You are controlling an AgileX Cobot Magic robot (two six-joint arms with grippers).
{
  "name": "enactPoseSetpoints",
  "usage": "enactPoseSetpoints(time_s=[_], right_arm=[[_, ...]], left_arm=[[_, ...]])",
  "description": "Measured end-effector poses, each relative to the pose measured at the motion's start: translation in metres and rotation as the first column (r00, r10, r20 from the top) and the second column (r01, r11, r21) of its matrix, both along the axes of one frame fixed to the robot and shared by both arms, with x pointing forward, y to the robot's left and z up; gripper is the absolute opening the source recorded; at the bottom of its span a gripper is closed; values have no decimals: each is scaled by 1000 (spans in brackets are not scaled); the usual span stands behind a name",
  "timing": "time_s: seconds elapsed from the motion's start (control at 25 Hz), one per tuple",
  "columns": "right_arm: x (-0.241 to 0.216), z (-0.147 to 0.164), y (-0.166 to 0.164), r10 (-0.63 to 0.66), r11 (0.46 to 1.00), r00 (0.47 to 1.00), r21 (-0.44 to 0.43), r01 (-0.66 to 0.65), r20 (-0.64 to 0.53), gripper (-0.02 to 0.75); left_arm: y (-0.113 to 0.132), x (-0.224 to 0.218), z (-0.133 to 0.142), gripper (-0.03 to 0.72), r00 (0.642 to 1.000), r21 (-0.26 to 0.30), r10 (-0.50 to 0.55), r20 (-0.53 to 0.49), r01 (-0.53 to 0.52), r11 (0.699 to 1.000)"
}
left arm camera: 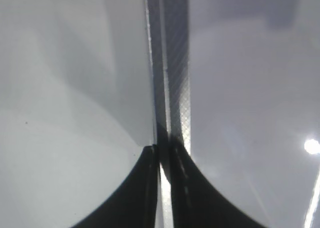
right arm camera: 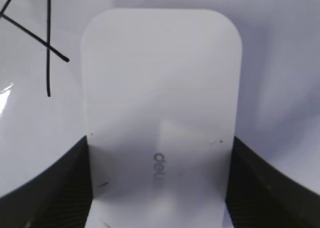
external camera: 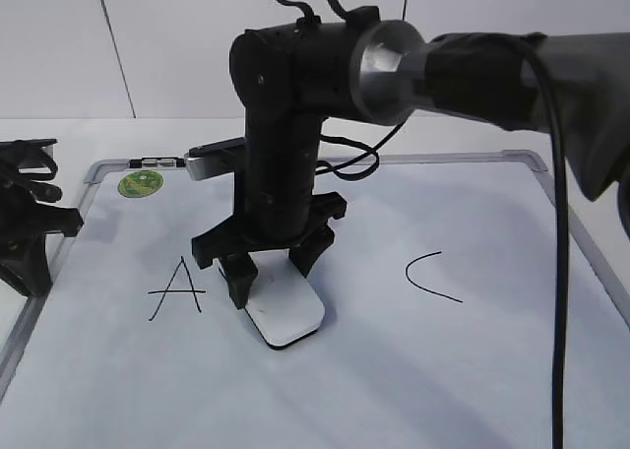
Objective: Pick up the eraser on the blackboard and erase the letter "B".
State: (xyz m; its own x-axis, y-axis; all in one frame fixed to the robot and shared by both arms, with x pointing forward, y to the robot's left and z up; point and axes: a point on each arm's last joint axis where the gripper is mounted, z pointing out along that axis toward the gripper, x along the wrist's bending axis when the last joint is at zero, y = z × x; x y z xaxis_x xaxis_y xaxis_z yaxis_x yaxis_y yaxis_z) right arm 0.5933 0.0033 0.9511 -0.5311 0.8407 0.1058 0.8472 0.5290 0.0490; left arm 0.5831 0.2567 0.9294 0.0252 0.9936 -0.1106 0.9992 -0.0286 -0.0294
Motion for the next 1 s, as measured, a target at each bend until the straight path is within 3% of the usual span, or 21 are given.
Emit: enactPoseSetpoints(time_s=[0.68, 1.0], right_arm=[[50, 1, -70, -201, 979, 979, 10, 201, -5, 523], [53, 1, -76, -214, 977, 977, 20, 214, -12, 523]], left_arm=[[0, 0, 0, 35, 1000, 0, 0, 0, 0, 1000], [0, 0, 0, 35, 1000, -3, 2, 0, -2, 1000]])
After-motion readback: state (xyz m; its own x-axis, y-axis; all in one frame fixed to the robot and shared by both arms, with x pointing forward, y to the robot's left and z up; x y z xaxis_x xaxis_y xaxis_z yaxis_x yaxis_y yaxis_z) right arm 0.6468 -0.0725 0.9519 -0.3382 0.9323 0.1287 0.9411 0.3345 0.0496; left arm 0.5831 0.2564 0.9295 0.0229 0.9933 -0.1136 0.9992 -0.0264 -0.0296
